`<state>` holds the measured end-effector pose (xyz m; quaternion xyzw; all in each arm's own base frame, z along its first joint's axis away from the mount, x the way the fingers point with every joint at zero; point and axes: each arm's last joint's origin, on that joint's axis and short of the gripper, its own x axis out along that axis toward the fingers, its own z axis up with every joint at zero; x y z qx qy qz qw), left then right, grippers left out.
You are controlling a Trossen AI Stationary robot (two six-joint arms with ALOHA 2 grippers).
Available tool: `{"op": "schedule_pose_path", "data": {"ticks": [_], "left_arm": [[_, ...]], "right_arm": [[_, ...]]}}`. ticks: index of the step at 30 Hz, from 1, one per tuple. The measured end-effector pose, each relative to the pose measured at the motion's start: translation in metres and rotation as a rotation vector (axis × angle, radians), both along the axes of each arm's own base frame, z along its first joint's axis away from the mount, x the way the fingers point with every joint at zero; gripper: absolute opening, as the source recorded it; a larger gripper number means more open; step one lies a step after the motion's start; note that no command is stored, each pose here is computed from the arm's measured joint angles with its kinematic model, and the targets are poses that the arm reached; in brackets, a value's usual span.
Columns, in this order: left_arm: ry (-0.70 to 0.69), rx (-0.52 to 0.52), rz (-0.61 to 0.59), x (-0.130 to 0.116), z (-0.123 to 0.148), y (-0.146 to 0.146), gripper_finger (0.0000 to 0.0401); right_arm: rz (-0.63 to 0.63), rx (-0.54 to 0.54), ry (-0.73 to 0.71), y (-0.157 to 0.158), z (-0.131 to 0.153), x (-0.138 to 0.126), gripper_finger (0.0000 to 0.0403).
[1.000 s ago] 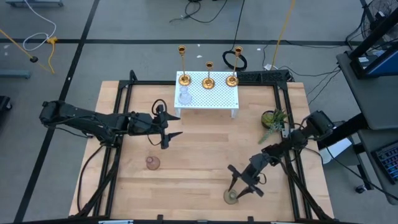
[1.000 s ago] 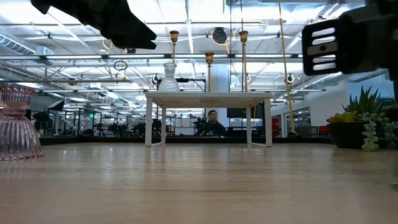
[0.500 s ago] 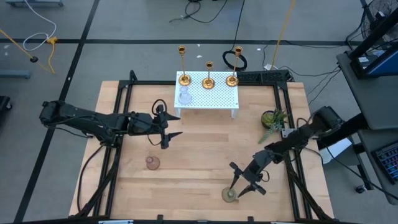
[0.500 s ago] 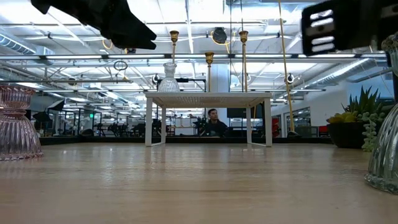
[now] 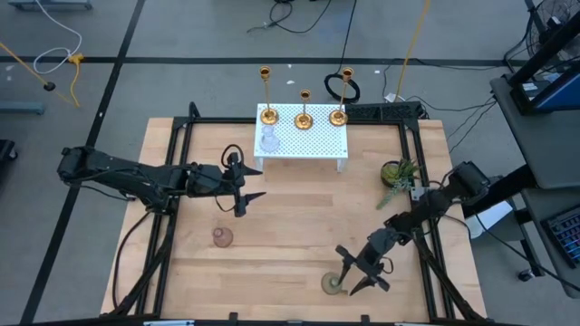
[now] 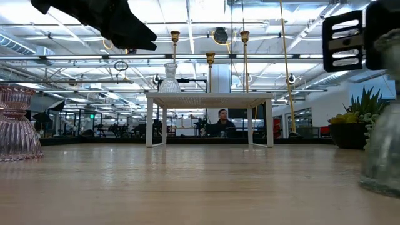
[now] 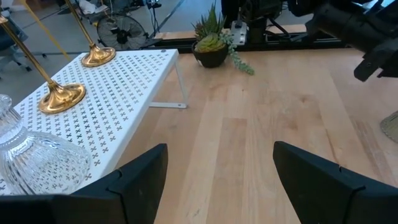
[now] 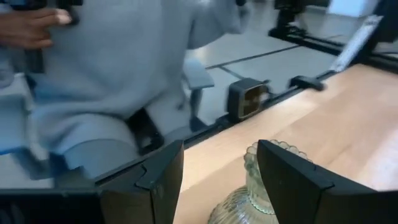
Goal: Pick & Place candle stick holders
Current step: Put the green glass candle holder on the shelf aligned with the other glass candle holder
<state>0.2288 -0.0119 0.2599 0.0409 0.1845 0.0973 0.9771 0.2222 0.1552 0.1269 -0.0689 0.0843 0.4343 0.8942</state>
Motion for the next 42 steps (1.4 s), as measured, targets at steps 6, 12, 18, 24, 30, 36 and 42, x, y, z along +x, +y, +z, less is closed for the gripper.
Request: {"op": "schedule_pose_path", "data": {"ticks": [6, 12, 18, 24, 30, 36, 42], "left_arm": [[0.000, -0.003, 0.001, 0.000, 0.000, 0.000, 0.0298], [0.000, -0.002, 0.000, 0.000, 0.000, 0.000, 0.0298], [-0.002, -0.009, 0.003, 0.000, 0.000, 0.000, 0.0298], [-0.003, -0.014, 0.004, 0.000, 0.000, 0.000, 0.0298], [-0.003, -0.015, 0.004, 0.000, 0.000, 0.000, 0.0298], [-0.003, -0.016, 0.005, 0.000, 0.000, 0.000, 0.0298], [-0.003, -0.016, 0.004, 0.000, 0.000, 0.000, 0.0298]], "right_arm": [[-0.089, -0.061, -0.094, -0.002, 0.000, 0.003, 0.0197], [-0.122, -0.078, -0.173, -0.005, 0.005, 0.006, 0.0197], [-0.156, -0.032, -0.120, -0.014, 0.005, 0.014, 0.0197], [-0.103, -0.038, -0.082, -0.009, 0.010, 0.024, 0.0197], [-0.169, -0.030, -0.065, -0.009, 0.014, 0.031, 0.0210], [-0.177, -0.026, -0.020, -0.011, 0.011, 0.032, 0.0267], [-0.185, -0.034, 0.032, -0.011, 0.007, 0.031, 0.0307]]}}
